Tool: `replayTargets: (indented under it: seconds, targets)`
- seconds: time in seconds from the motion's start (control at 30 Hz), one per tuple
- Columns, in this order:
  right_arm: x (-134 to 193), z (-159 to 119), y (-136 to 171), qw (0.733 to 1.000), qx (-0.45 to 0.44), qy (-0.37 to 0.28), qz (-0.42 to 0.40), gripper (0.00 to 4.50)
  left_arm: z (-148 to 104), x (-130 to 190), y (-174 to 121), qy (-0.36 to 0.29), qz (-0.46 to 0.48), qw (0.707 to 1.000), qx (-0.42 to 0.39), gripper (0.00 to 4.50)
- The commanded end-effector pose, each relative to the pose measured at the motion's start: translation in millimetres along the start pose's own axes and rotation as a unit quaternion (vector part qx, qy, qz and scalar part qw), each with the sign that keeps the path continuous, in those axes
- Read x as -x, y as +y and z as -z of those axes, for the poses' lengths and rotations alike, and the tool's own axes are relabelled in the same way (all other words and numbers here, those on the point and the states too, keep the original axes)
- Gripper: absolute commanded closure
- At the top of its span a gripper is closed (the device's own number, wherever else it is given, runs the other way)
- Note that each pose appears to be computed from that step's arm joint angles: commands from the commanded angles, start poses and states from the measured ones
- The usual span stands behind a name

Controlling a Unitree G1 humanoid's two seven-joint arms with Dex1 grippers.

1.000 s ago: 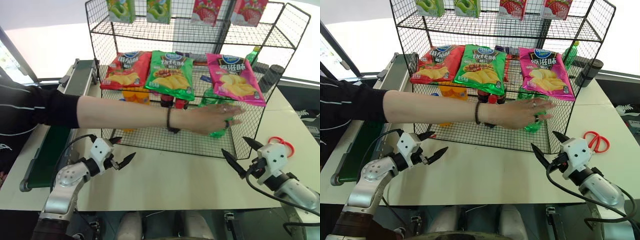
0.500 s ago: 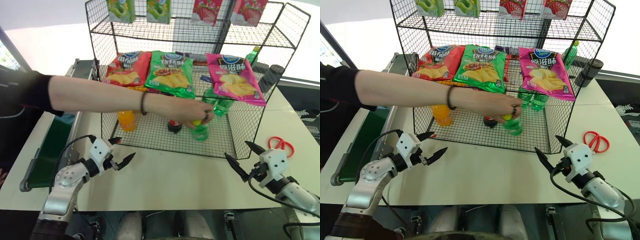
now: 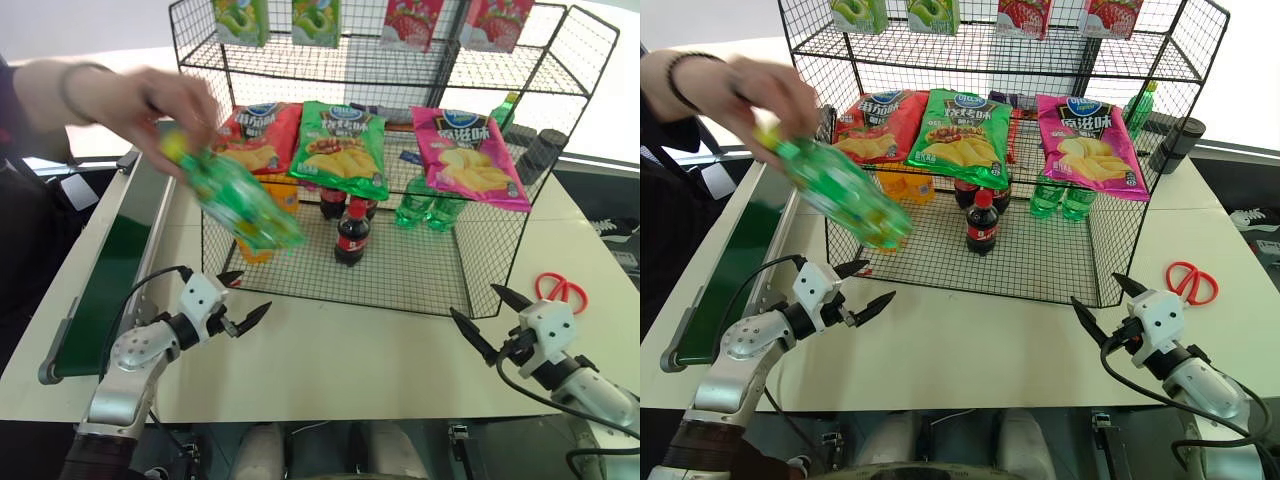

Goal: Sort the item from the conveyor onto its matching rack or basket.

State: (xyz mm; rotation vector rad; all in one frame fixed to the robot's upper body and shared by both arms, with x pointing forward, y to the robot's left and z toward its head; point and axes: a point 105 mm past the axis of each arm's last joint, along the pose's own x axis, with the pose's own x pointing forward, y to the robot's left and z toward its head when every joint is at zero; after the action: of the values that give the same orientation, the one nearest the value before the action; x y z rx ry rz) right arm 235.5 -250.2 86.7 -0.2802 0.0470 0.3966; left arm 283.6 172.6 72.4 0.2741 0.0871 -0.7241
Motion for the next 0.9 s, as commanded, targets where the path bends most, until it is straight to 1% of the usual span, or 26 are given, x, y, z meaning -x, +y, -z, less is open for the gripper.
replayTargets:
  seconds: [0.03,0.3,0.43,0.57,0.77,0.9]
  targets:
    - [-0.5,-13.0,-3.6,1.000,0.015,-0.020,0.005,0.03,-12.6,-2.3,7.2,-0.023,-0.009,1.000,-0.012,0.00]
    - [0.0,-18.3,-3.8,0.999,0.019,-0.026,0.011,0.03,-9.6,-5.5,6.5,-0.024,-0.007,1.000,-0.003,0.00]
    - [-1.5,-21.9,-1.0,0.999,0.020,-0.028,0.008,0.03,-14.4,-8.3,5.4,-0.031,-0.006,0.999,-0.003,0.00]
    - [-5.9,-24.9,3.5,0.999,0.017,-0.030,-0.001,0.03,-22.7,-2.1,7.5,-0.042,-0.014,0.999,-0.007,0.00]
    - [-16.2,-27.0,7.8,0.999,0.012,-0.033,-0.014,0.03,-23.3,8.8,11.0,-0.039,-0.028,0.999,-0.012,0.00]
    - [-21.0,-28.8,7.1,0.999,0.012,-0.036,-0.018,0.03,-29.1,13.8,13.5,-0.049,-0.040,0.998,-0.003,0.00]
